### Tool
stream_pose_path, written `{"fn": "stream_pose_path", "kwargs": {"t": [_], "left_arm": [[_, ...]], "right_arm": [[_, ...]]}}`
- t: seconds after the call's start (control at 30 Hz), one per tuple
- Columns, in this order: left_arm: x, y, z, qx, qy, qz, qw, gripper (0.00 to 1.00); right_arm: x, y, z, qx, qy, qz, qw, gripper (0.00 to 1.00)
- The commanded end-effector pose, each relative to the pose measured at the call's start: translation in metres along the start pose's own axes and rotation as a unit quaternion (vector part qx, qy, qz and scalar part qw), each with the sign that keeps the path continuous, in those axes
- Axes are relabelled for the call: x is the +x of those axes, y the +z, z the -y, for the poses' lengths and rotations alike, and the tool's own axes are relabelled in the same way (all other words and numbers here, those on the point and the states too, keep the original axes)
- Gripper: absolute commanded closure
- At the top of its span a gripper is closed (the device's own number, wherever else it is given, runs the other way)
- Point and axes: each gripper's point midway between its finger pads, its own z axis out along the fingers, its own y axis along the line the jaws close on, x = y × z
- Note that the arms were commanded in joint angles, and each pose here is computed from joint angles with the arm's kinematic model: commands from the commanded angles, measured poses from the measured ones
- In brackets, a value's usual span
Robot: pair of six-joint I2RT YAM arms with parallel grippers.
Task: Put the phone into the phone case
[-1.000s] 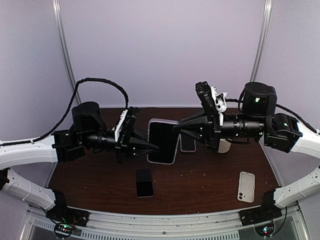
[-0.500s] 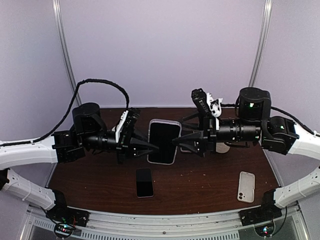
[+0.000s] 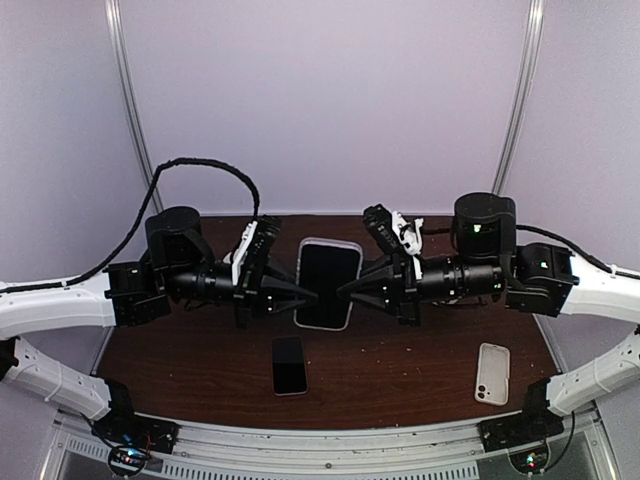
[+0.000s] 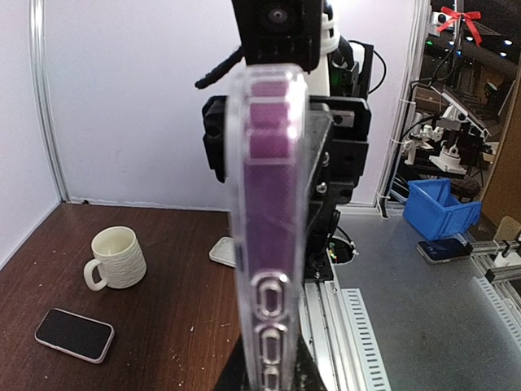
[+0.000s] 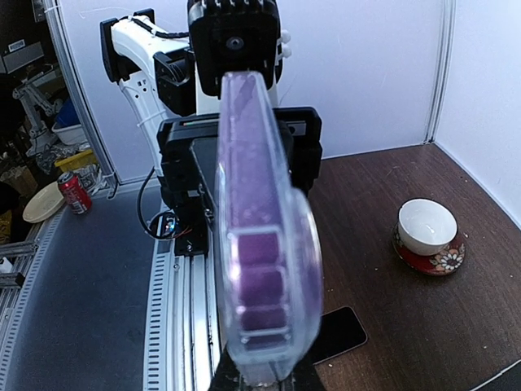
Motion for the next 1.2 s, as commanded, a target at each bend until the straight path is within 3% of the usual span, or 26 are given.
{"fn": "stream_pose_path", "kwargs": {"t": [0.0, 0.07, 0.1, 0.2, 0.3, 0.43, 0.53, 0.63, 0.73, 0.87, 0.93, 1.03, 1.17], "left_arm": [[-0.035, -0.009, 0.005, -0.007, 0.053, 0.055, 0.997, 0.86], [-0.037, -0.012, -0.005, -0.041, 0.046, 0.052, 0.997, 0.43], [-0.036, -0.015, -0.018, -0.081, 0.036, 0.046, 0.995, 0.32], [-0.03, -0.039, -0.07, -0.243, 0.016, 0.003, 0.97, 0.15], [0.0, -0.079, -0.125, -0.39, -0.008, -0.093, 0.916, 0.1], [0.023, -0.128, -0.167, -0.48, -0.076, -0.155, 0.86, 0.1], [0.036, -0.154, -0.185, -0.517, -0.106, -0.158, 0.834, 0.1], [0.051, -0.166, -0.193, -0.533, -0.115, -0.165, 0.822, 0.11], [0.062, -0.15, -0.189, -0.49, -0.107, -0.167, 0.849, 0.11], [0.053, -0.095, -0.146, -0.304, -0.099, -0.123, 0.939, 0.11], [0.035, -0.076, -0.119, -0.211, -0.085, -0.085, 0.97, 0.09], [0.019, -0.067, -0.09, -0.126, -0.075, -0.042, 0.988, 0.05], [0.008, -0.066, -0.081, -0.103, -0.062, -0.012, 0.993, 0.02]], "right_arm": [[-0.017, -0.011, 0.009, 0.022, 0.015, 0.029, 0.999, 1.0], [-0.016, -0.013, 0.024, 0.053, 0.029, 0.019, 0.998, 1.0], [-0.015, -0.013, 0.035, 0.07, 0.04, 0.01, 0.997, 1.0], [0.001, -0.01, 0.076, 0.118, 0.094, -0.029, 0.988, 1.0], [0.029, 0.007, 0.123, 0.143, 0.168, -0.078, 0.972, 1.0], [0.055, 0.04, 0.161, 0.131, 0.217, -0.133, 0.958, 1.0], [0.065, 0.061, 0.182, 0.116, 0.238, -0.153, 0.952, 1.0], [0.067, 0.075, 0.204, 0.106, 0.265, -0.155, 0.946, 1.0], [0.06, 0.083, 0.195, 0.042, 0.278, -0.148, 0.948, 1.0], [0.016, 0.073, 0.15, -0.059, 0.207, -0.067, 0.974, 1.0], [-0.007, 0.057, 0.13, -0.088, 0.172, -0.031, 0.981, 1.0], [-0.027, 0.044, 0.111, -0.118, 0.138, 0.003, 0.983, 1.0], [-0.044, 0.04, 0.087, -0.164, 0.113, 0.023, 0.98, 1.0]]}}
